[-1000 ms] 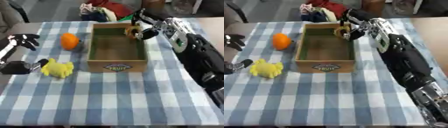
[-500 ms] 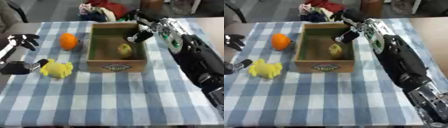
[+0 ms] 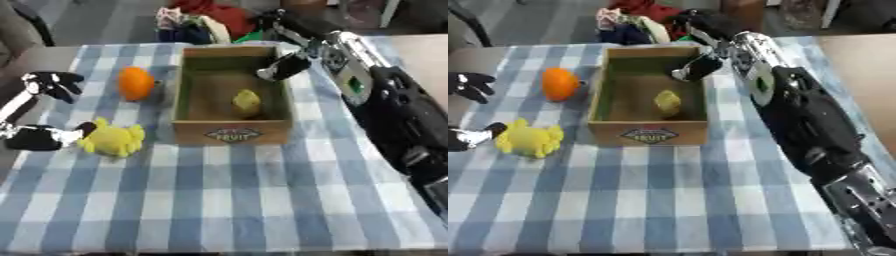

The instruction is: Pick up objects on the table and place them in the box.

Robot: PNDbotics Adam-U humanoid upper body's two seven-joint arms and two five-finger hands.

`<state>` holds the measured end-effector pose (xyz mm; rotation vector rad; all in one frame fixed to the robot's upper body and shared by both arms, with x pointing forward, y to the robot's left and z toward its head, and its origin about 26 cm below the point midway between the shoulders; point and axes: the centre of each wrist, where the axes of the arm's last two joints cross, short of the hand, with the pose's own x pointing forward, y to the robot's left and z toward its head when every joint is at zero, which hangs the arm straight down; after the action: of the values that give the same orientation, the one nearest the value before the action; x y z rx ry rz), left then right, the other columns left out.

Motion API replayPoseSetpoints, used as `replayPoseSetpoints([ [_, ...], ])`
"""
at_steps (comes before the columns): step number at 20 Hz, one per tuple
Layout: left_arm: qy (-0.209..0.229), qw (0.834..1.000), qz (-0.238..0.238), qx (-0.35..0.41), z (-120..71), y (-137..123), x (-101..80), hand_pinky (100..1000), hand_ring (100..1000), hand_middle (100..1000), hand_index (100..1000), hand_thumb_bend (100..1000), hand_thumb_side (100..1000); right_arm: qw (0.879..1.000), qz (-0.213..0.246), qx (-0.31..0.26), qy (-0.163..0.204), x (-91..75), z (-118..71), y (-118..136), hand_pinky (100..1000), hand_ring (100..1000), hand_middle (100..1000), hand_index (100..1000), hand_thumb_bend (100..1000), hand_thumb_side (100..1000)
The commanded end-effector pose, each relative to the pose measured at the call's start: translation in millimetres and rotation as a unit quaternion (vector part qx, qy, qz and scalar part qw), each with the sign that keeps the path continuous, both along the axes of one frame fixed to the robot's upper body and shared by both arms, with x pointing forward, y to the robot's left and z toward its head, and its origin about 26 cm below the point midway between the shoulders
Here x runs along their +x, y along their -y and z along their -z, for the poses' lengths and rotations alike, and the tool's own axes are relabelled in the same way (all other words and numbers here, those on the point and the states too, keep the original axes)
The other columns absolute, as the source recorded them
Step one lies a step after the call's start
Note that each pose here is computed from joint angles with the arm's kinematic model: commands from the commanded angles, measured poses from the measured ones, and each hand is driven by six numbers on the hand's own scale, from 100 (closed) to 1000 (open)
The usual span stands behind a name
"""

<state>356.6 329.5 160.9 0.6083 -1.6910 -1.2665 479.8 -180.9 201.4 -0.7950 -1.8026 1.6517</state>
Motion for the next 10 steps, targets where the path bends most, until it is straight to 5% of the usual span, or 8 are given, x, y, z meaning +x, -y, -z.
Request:
replayPoseSetpoints([
  [1, -0.006, 0.997, 0.003, 0.071, -13.5, -9.0, 3.7, 766, 683, 698, 884, 515, 265, 1.0, 0.002, 0.005, 0.018, -0.5, -17.3, 6.1, 817, 797, 755, 946, 375, 382],
  [10, -0.053, 0.979, 0.034, 0.196, -4.4, -5.1, 27.5, 810, 765, 770, 908, 543, 228, 1.0, 0.001, 0.021, 0.02, -2.6, -21.8, 9.1, 815, 794, 750, 945, 367, 383],
])
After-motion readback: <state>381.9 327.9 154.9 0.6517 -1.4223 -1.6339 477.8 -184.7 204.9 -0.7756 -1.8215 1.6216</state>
